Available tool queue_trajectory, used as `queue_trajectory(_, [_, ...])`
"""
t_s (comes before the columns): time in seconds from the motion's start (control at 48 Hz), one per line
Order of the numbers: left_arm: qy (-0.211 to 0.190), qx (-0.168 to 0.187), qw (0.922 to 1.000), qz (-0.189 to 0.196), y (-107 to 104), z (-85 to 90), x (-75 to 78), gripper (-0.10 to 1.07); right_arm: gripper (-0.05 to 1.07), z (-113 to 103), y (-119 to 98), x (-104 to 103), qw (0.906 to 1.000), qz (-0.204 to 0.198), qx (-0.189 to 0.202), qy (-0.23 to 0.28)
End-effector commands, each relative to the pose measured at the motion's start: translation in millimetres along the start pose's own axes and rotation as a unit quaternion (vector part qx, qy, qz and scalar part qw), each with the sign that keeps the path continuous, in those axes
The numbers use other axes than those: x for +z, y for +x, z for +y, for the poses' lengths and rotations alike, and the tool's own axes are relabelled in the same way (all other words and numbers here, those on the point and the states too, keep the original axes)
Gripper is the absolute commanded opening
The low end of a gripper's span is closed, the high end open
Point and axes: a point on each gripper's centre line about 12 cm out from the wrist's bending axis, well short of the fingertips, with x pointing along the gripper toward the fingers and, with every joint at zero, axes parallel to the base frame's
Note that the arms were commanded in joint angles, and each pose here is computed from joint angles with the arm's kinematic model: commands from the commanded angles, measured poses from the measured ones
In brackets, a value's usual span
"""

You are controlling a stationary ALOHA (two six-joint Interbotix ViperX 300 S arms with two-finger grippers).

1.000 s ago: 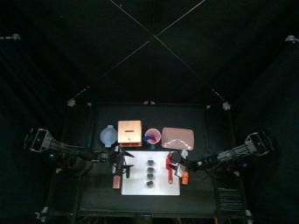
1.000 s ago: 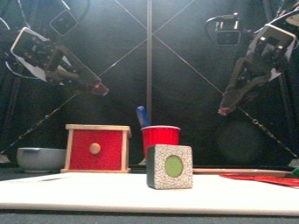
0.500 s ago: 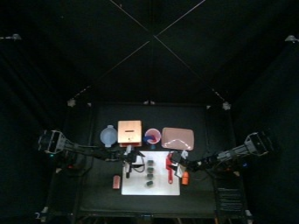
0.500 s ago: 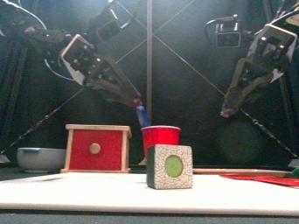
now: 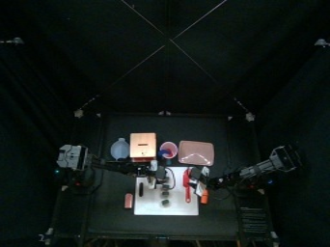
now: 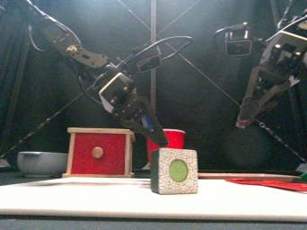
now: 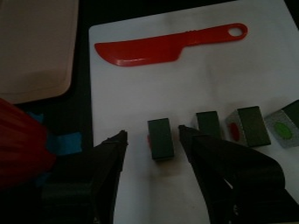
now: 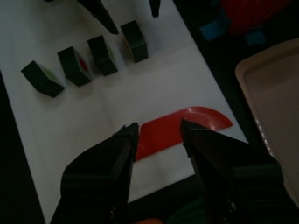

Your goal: Place cut sushi roll into bowl

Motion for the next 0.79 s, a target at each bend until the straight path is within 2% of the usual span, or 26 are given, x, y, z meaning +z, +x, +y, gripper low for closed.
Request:
queue_trajectory(0.0, [-0.001,0.005,0.9999,-0.013,0,4.2,9.9,0.87,0.8,2,-3,4,1.0,-0.007,0.006,0.002])
queue_trajectory(0.229, [-0.004,0.003,1.0,0.004,10,3.7,-0.6,0.87,0.8,2,-3,2,1.0,-0.005,0.005,0.002])
queue_trajectory(0.396, [-0.014,0.004,0.9999,0.005,12,4.4,-1.2,0.85,0.8,-1,-2,-1,1.0,0.001,0.001,0.008])
queue_trajectory(0.667, [-0.018,0.003,0.9997,0.015,17,3.5,-7.4,0.56,0.8,-2,-1,-4,0.9998,0.009,0.0,0.02])
queue_trajectory(0.771, [-0.02,0.002,0.9996,0.021,20,2.3,-10.8,0.49,0.8,-3,-1,-5,0.9997,0.012,-0.001,0.023])
